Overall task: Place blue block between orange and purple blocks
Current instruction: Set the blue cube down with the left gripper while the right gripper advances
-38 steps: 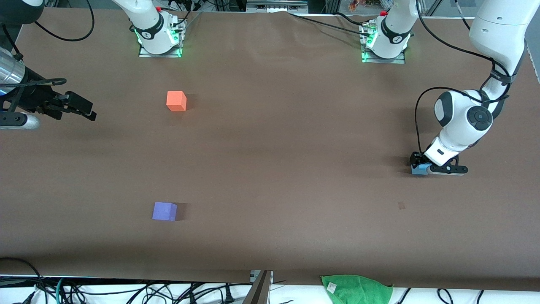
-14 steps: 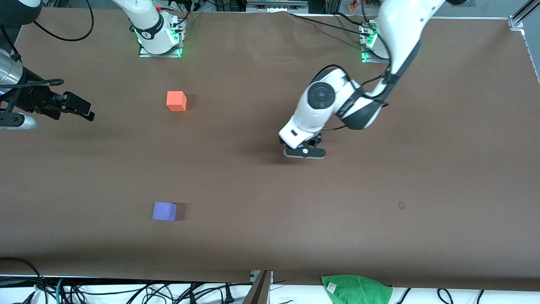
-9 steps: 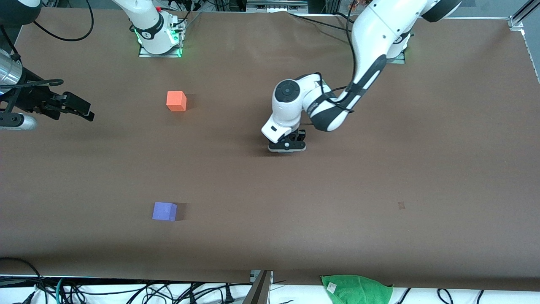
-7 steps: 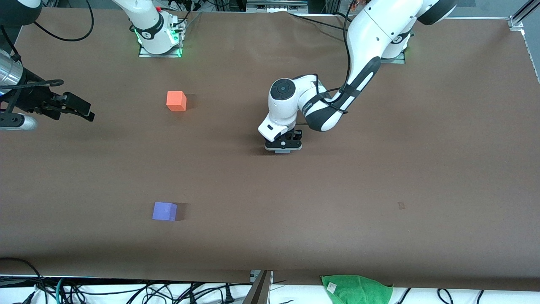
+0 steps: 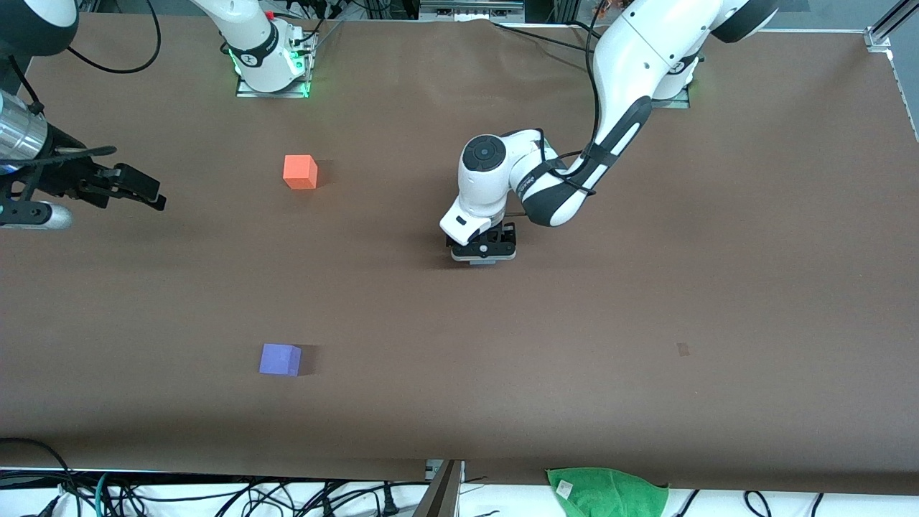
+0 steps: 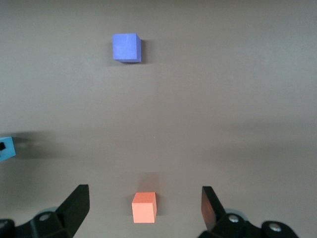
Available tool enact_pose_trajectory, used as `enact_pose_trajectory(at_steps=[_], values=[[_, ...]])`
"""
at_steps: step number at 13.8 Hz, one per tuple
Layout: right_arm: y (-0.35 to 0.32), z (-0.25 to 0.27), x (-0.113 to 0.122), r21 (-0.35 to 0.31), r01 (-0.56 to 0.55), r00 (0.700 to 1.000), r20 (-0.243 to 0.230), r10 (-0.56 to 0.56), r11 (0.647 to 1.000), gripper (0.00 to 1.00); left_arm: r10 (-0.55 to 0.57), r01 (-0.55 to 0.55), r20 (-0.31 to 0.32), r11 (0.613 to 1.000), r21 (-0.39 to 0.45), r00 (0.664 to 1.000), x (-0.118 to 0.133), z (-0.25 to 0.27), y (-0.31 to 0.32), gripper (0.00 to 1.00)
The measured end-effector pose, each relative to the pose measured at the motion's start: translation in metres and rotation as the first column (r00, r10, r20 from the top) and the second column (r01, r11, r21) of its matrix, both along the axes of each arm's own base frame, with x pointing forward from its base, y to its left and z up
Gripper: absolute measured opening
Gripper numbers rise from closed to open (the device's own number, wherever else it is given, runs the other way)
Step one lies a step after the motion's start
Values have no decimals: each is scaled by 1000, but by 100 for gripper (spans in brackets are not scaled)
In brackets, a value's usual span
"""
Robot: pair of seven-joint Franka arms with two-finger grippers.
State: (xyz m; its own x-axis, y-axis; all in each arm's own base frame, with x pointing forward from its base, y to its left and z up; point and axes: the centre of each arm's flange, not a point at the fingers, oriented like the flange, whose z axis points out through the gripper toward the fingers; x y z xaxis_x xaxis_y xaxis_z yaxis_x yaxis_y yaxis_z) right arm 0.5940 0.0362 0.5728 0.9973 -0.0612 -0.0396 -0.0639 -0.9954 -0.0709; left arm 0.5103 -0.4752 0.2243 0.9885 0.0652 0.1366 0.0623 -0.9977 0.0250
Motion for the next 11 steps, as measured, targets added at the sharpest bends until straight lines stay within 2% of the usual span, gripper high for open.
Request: enact_pose_trajectory(at_steps=[4,6,9,11], values=[[4,-53,18,-4,-7,996,-87,7,1000,100,48,-53,63,996,78,997,18,94,22,100],[10,-69,22,-5,-17,993,-113,17,1000,100,71,-73,32,994,80,997,34,152,59,100],[38,-71,20,-7,-36,992,-117,35,999,100,53,-53,-13,998,34,998,71,228,152,100],[71,-77,19,-5,-25,992,-124,24,1000,100,46,-43,-48,997,62,998,89,260,218,100]])
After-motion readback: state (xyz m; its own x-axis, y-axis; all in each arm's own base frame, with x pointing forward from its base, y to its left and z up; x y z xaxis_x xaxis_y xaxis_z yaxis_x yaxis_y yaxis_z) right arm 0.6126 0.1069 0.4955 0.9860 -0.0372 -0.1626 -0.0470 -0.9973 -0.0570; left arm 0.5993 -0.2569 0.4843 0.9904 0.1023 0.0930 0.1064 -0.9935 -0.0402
